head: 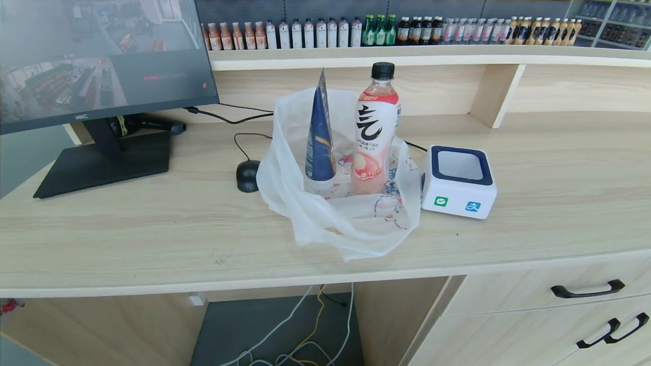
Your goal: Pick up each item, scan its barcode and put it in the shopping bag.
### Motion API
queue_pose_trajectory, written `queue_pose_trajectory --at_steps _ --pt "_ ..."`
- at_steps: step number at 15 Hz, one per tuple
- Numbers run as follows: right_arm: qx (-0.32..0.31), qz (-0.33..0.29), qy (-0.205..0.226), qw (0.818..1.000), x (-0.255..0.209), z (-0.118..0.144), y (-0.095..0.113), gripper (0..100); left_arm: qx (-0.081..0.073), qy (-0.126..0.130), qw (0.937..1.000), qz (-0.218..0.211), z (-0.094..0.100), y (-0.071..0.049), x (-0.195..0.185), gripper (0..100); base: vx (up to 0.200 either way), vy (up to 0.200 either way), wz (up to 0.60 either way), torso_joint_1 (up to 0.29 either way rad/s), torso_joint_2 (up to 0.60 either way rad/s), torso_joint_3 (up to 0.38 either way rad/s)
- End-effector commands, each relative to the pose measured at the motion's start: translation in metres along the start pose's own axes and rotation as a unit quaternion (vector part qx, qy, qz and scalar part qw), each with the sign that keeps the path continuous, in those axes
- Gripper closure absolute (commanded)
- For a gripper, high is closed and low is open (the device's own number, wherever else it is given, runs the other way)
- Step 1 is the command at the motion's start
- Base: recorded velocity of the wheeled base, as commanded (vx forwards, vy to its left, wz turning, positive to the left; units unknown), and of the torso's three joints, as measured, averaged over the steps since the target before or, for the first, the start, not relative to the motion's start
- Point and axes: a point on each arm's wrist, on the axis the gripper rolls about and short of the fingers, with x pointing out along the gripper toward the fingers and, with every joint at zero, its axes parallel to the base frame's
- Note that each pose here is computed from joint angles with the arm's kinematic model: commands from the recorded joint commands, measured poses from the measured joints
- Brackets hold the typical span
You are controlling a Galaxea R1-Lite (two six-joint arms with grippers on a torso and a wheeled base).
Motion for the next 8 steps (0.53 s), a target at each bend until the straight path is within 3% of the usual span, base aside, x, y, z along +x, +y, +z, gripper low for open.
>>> queue_pose_trajectory --at_steps 1,2,3,4,5,6,8 --pt "0.01 0.007 0.023 1.0 0.001 0.0 0.0 0 0.0 0.0 1.0 0.0 0.0 0.0 0.0 0 0.0 0.0 0.0 0.0 0.0 0.0" --pt "0.01 0.007 0.023 1.0 0.001 0.0 0.0 0 0.0 0.0 1.0 0.0 0.0 0.0 0.0 0 0.0 0.0 0.0 0.0 0.0 0.0" --pt "-0.002 -0.029 0.069 0.997 0.009 0.002 -0.001 0 -0.001 0.0 1.0 0.0 0.0 0.0 0.0 0 0.0 0.0 0.0 0.0 0.0 0.0" --pt "0.0 -0.069 0.084 0.994 0.012 0.002 -0.001 0 -0.001 0.0 1.0 0.0 0.0 0.0 0.0 0 0.0 0.0 0.0 0.0 0.0 0.0" --pt "0.0 -0.069 0.084 0.994 0.012 0.002 -0.001 0 -0.001 0.0 1.0 0.0 0.0 0.0 0.0 0 0.0 0.0 0.0 0.0 0.0 0.0" --pt "0.023 -0.175 0.105 0.979 0.015 0.003 -0.001 0 -0.001 0.0 1.0 0.0 0.0 0.0 0.0 0 0.0 0.0 0.0 0.0 0.0 0.0" --pt "0.033 -0.249 0.1 0.963 0.015 0.003 0.0 0 -0.001 0.0 1.0 0.0 0.0 0.0 0.0 0 0.0 0.0 0.0 0.0 0.0 0.0"
